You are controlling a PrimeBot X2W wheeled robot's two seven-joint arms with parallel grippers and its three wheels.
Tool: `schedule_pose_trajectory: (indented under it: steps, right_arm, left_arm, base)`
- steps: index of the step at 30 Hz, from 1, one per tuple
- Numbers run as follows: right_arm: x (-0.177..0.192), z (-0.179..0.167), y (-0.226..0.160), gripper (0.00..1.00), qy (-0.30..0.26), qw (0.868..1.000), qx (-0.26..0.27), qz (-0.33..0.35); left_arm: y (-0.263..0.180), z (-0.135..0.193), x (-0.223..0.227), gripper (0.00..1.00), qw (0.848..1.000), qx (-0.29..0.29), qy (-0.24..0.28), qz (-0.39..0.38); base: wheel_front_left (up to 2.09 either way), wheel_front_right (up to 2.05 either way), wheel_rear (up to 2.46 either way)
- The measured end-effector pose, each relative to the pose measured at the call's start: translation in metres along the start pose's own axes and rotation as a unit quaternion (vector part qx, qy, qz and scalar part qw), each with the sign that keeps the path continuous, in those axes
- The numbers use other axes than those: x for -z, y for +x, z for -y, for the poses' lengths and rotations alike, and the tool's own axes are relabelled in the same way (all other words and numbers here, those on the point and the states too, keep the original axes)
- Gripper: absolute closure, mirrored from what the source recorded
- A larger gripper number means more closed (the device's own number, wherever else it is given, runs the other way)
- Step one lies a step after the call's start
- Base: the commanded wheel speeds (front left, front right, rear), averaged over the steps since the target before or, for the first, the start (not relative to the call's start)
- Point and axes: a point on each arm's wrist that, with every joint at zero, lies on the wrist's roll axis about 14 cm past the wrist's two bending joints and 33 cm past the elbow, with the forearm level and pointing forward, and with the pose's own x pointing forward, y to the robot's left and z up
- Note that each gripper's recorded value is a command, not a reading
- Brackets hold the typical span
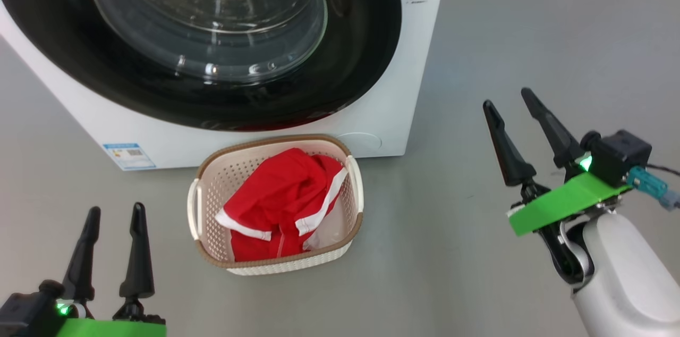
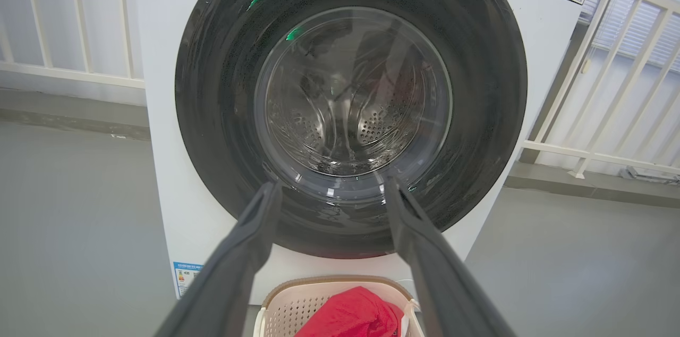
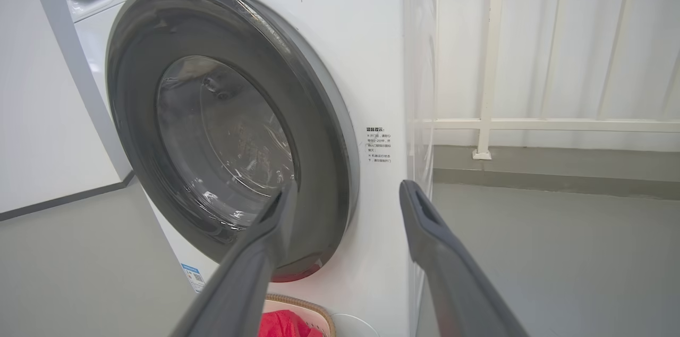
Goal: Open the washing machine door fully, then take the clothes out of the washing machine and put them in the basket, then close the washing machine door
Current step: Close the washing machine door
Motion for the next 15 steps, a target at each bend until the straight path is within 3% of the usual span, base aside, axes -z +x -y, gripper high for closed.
schedule_pose_trajectory:
  steps: [15]
  right_arm:
    - [0.002,0.009,-0.059,0.00,0.021,0.998,0.052,-0.005]
  left_arm:
    - [-0.005,0.022,-0.004,0.00,0.999,0.039,-0.010,-0.001]
  base:
    - [0.00,0.00,0.00]
